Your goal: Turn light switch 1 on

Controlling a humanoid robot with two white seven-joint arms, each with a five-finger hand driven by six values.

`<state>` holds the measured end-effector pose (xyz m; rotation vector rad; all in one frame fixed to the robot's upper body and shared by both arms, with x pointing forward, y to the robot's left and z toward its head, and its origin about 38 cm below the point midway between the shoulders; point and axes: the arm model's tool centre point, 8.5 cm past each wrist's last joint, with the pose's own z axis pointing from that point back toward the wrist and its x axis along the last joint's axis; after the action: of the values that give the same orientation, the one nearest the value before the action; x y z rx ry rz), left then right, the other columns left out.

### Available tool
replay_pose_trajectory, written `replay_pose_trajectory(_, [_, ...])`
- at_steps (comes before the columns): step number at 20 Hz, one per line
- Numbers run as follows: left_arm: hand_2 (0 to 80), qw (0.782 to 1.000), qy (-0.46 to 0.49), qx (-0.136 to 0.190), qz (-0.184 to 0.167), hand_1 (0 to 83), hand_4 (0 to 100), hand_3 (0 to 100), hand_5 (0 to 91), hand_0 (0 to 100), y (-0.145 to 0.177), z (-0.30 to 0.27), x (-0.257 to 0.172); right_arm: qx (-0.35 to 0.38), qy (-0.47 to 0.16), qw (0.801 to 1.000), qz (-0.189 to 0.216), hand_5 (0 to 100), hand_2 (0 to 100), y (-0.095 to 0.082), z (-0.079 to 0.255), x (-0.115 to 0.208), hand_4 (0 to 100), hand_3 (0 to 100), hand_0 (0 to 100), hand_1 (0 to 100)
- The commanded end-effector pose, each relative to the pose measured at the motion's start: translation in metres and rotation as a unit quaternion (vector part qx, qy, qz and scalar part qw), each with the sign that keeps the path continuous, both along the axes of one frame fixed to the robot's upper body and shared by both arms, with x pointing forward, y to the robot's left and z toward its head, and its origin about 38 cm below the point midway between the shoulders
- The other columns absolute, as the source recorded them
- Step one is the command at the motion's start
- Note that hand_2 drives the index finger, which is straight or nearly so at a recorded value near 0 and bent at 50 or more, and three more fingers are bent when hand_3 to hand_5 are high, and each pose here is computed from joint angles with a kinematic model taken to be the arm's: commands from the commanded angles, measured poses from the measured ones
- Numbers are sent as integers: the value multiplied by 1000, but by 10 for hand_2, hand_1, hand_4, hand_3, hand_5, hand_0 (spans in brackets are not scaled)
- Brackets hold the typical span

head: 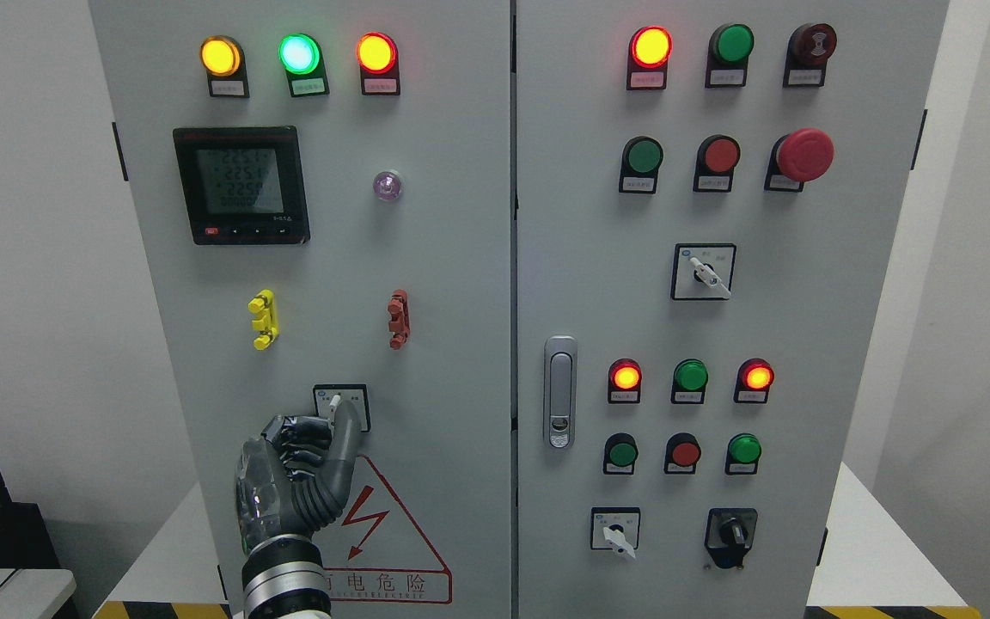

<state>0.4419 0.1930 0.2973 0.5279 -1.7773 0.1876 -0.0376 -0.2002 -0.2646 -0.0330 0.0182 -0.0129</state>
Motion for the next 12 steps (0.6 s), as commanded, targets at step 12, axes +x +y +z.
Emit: replay_pose_trajectory(12, [568,1000,-1,2,-1,432,740,714,660,258,-2,1,0,0,0,1000,-4,0,0,0,0,0,0,0,120,389])
